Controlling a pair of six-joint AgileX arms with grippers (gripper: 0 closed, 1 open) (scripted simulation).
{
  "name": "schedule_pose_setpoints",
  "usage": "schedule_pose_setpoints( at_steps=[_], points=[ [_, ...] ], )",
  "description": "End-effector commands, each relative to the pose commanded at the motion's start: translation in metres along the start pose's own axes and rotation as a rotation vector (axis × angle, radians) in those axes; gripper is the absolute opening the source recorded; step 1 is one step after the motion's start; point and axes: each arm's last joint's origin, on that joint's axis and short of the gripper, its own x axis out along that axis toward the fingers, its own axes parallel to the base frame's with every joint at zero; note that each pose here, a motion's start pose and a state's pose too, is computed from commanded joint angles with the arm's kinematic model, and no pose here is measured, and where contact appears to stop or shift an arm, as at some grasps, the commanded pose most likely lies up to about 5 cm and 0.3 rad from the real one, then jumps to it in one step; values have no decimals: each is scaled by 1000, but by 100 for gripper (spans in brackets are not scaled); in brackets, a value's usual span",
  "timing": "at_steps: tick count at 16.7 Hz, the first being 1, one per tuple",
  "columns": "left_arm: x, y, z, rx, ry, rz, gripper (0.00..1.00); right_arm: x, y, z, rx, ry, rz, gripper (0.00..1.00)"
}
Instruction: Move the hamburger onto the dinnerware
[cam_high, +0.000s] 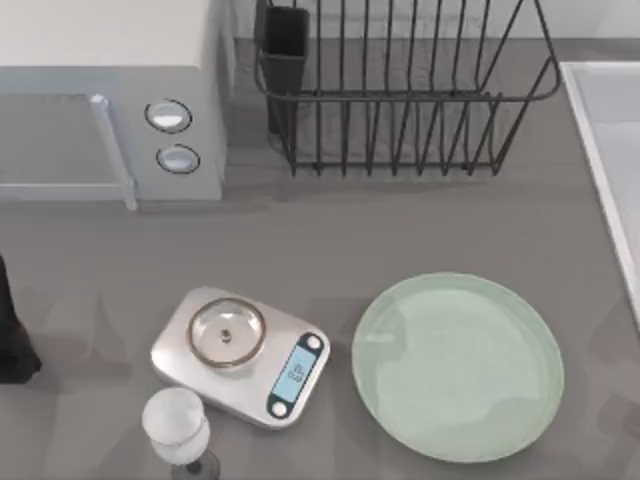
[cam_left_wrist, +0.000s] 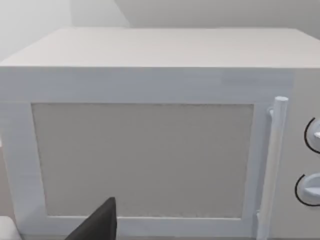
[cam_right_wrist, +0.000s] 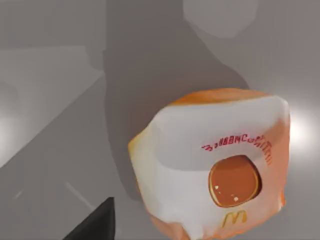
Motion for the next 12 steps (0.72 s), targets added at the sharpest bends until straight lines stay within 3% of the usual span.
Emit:
schedule_pose_setpoints(
  at_steps=[4,12],
  points=[
    [0,0,0,0,0,0,100,6,-13,9,-107,97,133,100],
    [0,0,0,0,0,0,100,10,-13,10,-122,107,148,100]
  ],
)
